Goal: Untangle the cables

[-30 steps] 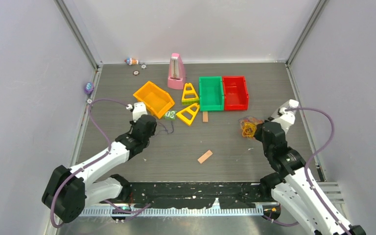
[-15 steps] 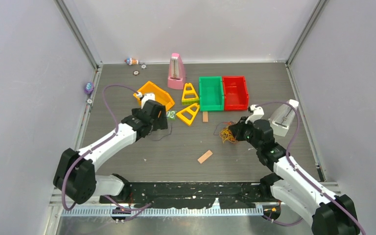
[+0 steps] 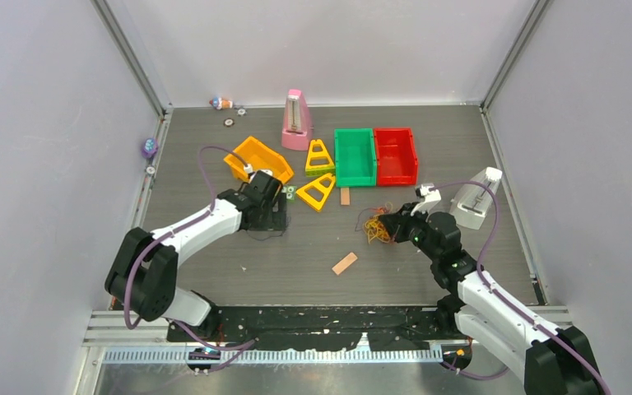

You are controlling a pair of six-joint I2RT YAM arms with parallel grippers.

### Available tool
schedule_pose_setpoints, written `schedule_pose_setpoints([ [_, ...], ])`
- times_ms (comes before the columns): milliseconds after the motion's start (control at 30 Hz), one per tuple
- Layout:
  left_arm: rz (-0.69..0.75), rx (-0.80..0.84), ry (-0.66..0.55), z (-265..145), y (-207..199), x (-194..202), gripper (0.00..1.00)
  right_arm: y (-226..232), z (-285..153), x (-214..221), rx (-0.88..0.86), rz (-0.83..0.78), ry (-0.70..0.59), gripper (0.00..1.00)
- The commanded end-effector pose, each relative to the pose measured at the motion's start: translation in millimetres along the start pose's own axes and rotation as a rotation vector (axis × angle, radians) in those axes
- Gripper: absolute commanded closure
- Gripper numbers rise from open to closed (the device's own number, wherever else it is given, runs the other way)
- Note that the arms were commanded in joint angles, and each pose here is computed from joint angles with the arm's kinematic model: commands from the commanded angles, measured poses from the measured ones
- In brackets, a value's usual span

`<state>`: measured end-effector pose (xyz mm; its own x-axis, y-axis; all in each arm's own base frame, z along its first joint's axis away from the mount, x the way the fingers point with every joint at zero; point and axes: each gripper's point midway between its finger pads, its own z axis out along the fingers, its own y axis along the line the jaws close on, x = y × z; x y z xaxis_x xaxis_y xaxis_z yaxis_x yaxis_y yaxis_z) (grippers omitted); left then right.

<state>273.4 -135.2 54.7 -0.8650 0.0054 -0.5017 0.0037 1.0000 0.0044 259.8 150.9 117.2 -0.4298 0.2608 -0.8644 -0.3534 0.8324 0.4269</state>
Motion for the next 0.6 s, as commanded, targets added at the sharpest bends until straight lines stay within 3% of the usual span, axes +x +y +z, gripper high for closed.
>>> schedule_pose_setpoints([
  [0, -0.043, -0.055, -0.079, -15, 19, -21, 0.01, 13, 1, -23, -0.058, -0.014, -0.092, 0.92],
  [167, -0.298, 0.058, -0.063, -2, 40, -20, 0.0, 12, 1, -22, -0.058, -0.013, -0.094, 0.92],
  [267, -0.316, 0.035, -0.062, 4, 48, -20, 0.0, 12, 1, -21, -0.058, -0.012, -0.097, 0.92],
  [567, -0.325, -0.033, 0.107, 39, 41, -15, 0.0, 11, 2, -20, -0.054, -0.017, -0.096, 0.93],
])
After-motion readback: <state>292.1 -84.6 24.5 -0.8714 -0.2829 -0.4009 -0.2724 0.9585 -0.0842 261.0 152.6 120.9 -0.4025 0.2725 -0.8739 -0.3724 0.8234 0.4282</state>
